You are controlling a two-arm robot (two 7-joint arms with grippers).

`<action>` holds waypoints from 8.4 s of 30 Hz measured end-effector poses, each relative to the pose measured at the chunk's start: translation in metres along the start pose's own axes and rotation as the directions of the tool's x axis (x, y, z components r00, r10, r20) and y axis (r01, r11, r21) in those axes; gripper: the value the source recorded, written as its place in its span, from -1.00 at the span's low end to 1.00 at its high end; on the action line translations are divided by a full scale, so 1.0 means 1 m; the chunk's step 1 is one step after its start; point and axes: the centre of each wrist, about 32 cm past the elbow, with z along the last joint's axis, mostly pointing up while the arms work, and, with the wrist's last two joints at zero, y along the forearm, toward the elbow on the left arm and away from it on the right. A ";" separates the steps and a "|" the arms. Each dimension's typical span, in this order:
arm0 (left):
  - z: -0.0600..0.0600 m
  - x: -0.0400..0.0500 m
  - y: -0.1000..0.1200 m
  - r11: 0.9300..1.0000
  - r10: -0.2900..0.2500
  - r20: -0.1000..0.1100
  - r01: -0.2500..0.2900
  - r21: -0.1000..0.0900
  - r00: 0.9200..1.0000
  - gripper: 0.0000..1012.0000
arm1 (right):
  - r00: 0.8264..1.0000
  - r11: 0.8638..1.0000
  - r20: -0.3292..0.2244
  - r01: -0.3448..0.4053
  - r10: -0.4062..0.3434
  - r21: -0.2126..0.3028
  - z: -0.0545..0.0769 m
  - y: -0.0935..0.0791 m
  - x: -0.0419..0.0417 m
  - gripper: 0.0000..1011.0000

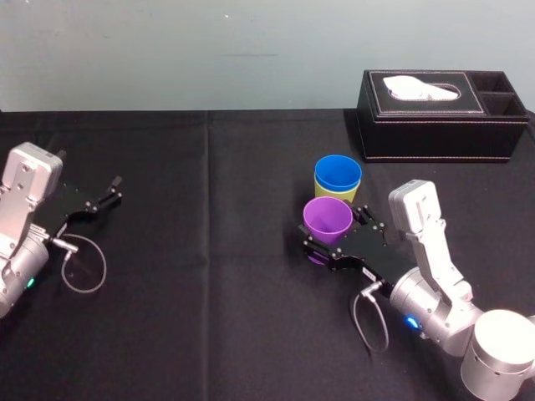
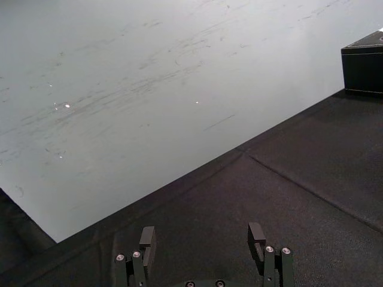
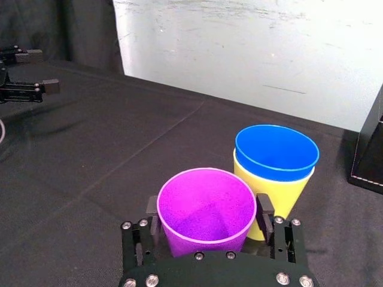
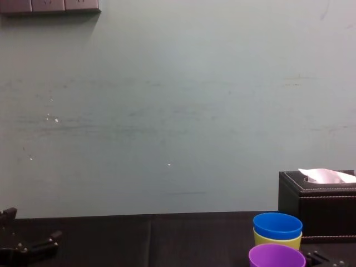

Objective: Stack the three plastic cups sequentially using one hand.

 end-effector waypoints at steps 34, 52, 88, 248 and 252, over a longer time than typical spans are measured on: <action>0.000 0.0000 0.000 1.000 0.000 0.000 0.000 0.000 1.000 1.00 | 0.997 0.995 0.033 -0.074 0.072 0.072 0.089 -0.033 0.0256 0.46; 0.000 0.0000 0.000 1.000 0.000 0.000 0.000 0.000 1.000 1.00 | 0.999 0.998 0.020 -0.048 0.047 0.030 0.124 0.010 0.0566 0.46; 0.000 0.0000 0.000 1.000 0.000 0.000 0.000 0.000 1.000 1.00 | 0.999 0.998 0.014 -0.027 0.028 -0.061 0.087 0.042 0.0659 0.46; 0.000 0.0000 0.000 1.000 0.000 0.000 0.000 0.000 1.000 1.00 | 0.937 0.921 0.031 0.336 -0.348 0.197 0.023 -0.025 -0.0023 0.98; 0.000 0.0000 0.000 1.000 0.000 0.000 0.000 0.000 1.000 1.00 | 0.937 0.921 0.031 0.336 -0.348 0.197 0.023 -0.025 -0.0023 0.98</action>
